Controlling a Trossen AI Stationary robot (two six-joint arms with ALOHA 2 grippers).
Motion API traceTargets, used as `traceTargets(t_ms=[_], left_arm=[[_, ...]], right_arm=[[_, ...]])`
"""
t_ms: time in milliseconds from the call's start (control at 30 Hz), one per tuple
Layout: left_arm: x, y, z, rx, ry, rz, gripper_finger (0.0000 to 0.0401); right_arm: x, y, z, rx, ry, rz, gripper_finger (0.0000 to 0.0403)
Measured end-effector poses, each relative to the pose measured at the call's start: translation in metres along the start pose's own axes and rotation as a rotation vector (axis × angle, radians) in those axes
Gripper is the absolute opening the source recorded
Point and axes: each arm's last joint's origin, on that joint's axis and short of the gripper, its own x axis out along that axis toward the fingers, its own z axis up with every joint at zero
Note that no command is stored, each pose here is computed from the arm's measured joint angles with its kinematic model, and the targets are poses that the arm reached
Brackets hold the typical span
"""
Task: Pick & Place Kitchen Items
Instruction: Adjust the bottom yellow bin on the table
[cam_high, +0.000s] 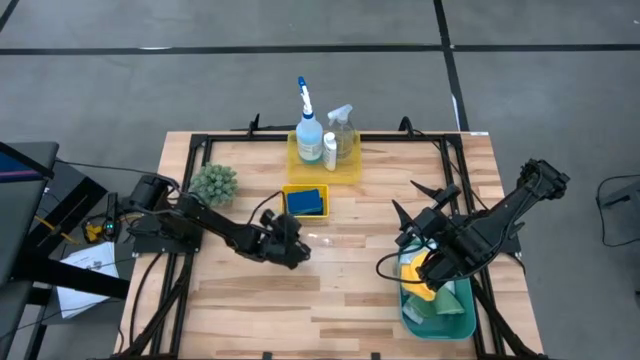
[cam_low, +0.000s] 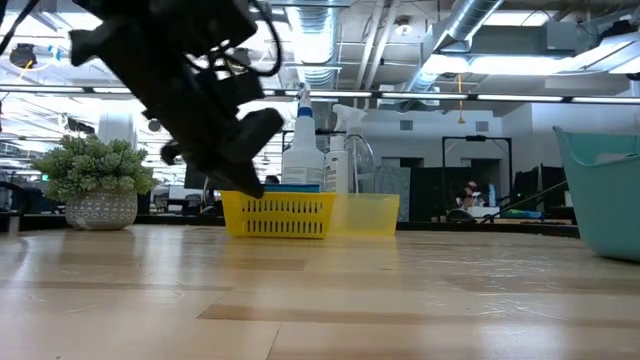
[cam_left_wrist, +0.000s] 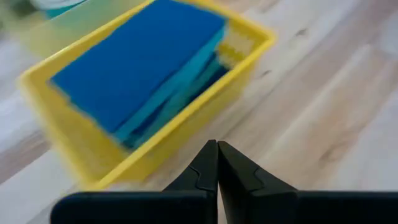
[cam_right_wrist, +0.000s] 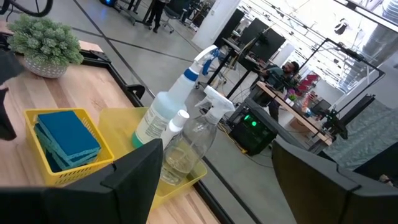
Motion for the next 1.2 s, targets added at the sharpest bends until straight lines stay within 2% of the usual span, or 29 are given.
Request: traceTargets(t_ms=[467, 1200], left_arm=[[0.007, 0.024, -0.024, -0.073, 0.035, 0.081, 0.0], [0.007, 0.025, -0.023, -0.07, -0.005, 0.113, 0.0]], right_arm=[[0.0, 0.0, 0.0, 0.004, 0.003, 0.001, 0.0292], [0.0, 0.0, 0.0, 0.004, 0.003, 0.002, 0.0292]])
